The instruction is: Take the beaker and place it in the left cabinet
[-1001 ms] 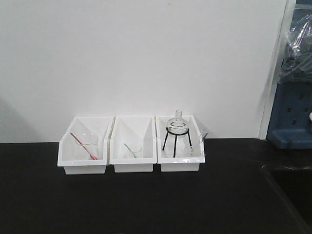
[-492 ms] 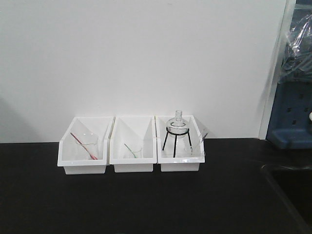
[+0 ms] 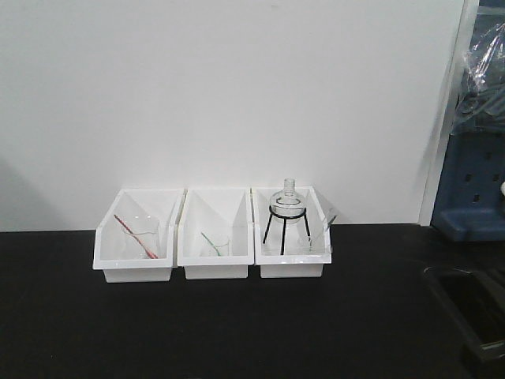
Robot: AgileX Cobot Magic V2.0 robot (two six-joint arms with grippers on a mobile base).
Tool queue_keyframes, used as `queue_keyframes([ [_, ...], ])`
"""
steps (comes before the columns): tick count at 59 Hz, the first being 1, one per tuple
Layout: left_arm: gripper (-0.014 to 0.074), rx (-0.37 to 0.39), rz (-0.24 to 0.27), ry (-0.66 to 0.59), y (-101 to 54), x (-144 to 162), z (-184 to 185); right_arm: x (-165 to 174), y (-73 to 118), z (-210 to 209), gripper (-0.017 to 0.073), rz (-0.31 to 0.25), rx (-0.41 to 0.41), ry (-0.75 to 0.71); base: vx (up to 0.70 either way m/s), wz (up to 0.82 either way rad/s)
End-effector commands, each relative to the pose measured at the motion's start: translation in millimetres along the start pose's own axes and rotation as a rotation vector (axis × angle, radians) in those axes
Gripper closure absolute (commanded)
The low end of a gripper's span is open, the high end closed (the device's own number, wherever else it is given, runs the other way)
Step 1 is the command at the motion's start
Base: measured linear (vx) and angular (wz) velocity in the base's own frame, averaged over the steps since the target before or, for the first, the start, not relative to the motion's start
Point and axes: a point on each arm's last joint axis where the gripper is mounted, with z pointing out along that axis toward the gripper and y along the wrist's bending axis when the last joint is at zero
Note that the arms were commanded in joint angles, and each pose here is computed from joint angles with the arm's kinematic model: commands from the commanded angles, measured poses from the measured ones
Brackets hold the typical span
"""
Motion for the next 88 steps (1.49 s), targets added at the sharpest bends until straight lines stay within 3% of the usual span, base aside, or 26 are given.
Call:
queue_keyframes([
  [1, 0.0590, 0.018, -0.001, -0.099, -1.4, -12.0, -2.8, -21.4, 2.3, 0.2, 0.0406, -0.001, -0.030, -0.131, 0.00, 0.00],
  [11, 0.0590, 0.018, -0.001, -0.099, -1.4, -12.0, -2.8, -21.2, 1.9, 0.4, 0.0116, 0.014, -0.027, -0.129, 0.00, 0.00],
  [19, 0.0590, 0.018, -0.001, -0.099, -1.4, -12.0, -2.8, -21.9, -0.2, 0.4, -0.0144, 0.081, -0.008, -0.137, 0.00, 0.00],
  [21, 0.0590, 0.018, -0.001, -0.099, -1.4, -12.0, -2.8, -22.1, -0.3, 0.3, -0.0172, 0.084, -0.007, -0.139, 0.00, 0.00],
  [31, 0.0590, 0.018, -0.001, -0.099, -1.4, -12.0, -2.8, -25.9, 1.0, 0.6, -0.0160, 0.118, -0.027, -0.185, 0.00, 0.00],
  [35, 0.0590, 0.018, -0.001, -0.099, -1.4, -12.0, -2.8, -28.3, 3.6, 6.4, -0.0145, 0.105, -0.067, -0.249, 0.00, 0.00],
  [41, 0.0590, 0.018, -0.001, -0.099, -1.4, -12.0, -2.8, -25.9, 13.0, 21.9, -0.0119, 0.046, -0.189, -0.350, 0.00, 0.00],
  [47, 0.0590, 0.018, -0.001, -0.099, -1.4, -12.0, -2.8, -4.6, 26.1, 44.1, -0.0092, -0.006, -0.360, -0.320, 0.00, 0.00],
  [61, 0.0590, 0.018, -0.001, -0.099, -1.4, -12.0, -2.8, 75.3, 53.2, 78.9, -0.0024, 0.075, -0.775, -0.060, 0.00, 0.00],
  [71, 0.0590, 0.018, -0.001, -0.099, -1.4, -12.0, -2.8, 114.6, 58.3, 90.4, -0.0012, 0.159, -0.875, 0.000, 0.00, 0.00],
  [75, 0.0590, 0.018, -0.001, -0.099, -1.4, -12.0, -2.8, 126.4, 62.5, 95.0, -0.0012, 0.142, -0.881, 0.021, 0.00, 0.00],
  [84, 0.0590, 0.018, -0.001, -0.099, -1.4, -12.0, -2.8, 144.9, 90.1, 106.6, -0.0012, 0.017, -0.967, 0.003, 0.00, 0.00],
  [88, 0.0590, 0.018, -0.001, -0.099, -1.4, -12.0, -2.8, 150.5, 100.4, 112.5, -0.0012, -0.004, -0.978, 0.007, 0.00, 0.00],
])
